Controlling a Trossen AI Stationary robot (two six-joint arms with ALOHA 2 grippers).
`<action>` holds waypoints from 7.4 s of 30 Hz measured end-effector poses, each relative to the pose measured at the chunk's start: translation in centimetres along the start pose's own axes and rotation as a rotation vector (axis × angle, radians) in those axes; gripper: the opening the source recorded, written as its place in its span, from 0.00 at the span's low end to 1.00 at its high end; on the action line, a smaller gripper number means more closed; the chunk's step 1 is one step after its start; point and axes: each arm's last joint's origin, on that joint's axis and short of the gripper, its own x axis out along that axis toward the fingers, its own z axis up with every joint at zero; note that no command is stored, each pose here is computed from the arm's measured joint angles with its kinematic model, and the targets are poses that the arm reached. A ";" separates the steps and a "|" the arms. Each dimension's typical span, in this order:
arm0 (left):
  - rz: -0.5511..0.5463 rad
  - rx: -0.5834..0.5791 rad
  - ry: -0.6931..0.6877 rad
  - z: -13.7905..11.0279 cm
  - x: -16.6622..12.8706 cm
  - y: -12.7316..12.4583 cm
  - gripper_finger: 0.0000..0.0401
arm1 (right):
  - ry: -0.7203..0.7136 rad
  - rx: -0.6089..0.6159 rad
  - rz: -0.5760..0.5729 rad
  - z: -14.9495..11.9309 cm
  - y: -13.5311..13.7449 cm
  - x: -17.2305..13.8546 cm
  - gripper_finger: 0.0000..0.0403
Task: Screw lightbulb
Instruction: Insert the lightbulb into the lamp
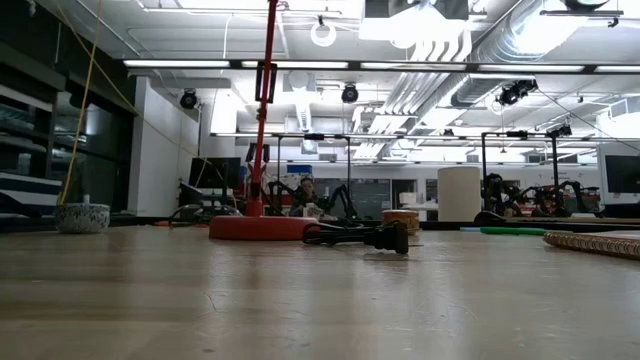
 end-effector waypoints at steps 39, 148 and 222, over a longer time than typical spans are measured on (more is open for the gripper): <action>-0.001 -0.081 0.039 -3.7 0.8 1.8 0.25 | -0.027 -0.035 0.010 0.0 -0.2 0.3 0.84; 0.431 -0.158 0.534 -2.7 -18.9 4.8 0.71 | 0.775 0.071 -0.677 -8.1 0.8 -22.5 0.63; 1.058 -0.186 0.648 -3.8 -17.6 1.4 0.00 | 0.437 0.344 0.273 -13.1 -18.0 -21.0 0.63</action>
